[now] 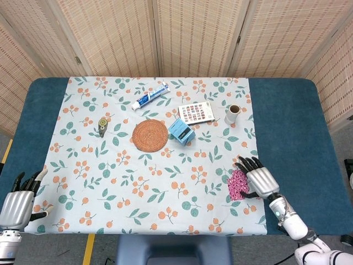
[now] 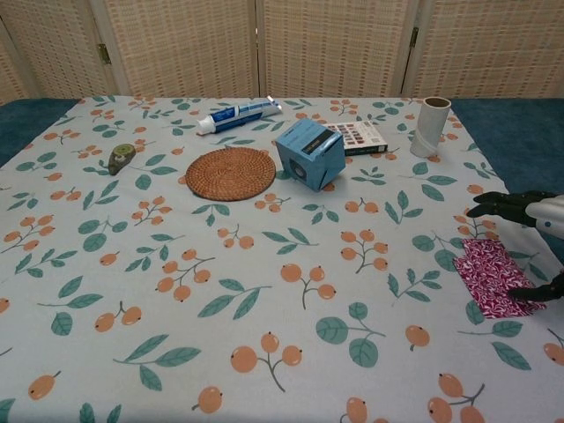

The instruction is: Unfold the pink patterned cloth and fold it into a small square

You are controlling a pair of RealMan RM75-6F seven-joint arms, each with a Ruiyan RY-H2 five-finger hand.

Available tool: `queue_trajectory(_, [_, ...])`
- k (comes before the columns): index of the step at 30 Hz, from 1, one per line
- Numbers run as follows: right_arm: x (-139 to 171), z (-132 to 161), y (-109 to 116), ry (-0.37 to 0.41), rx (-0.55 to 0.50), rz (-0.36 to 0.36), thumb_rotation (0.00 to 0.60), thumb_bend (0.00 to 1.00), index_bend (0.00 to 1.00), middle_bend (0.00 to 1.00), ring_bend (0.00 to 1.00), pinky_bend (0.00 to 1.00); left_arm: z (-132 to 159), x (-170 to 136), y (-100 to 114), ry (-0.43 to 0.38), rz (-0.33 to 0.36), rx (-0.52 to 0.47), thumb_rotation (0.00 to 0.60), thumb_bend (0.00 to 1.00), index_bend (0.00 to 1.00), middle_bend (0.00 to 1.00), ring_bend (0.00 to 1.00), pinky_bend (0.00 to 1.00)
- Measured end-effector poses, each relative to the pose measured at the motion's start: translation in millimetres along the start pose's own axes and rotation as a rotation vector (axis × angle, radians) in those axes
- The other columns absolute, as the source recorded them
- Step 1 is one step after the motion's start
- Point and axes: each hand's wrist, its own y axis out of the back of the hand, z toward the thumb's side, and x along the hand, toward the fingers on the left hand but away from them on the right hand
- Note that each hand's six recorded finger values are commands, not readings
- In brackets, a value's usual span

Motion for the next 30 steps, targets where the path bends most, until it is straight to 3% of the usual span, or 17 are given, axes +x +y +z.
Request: queue_trajectory(30, [-47,-14,15,-0.067,0.022,-0.015,0.443,0.26,0.08,0.00,0.00,0.00,-1,3,-5,0.009,-0.016,0.006,0.600,0.19,0.10,0.17,0.26,0.00])
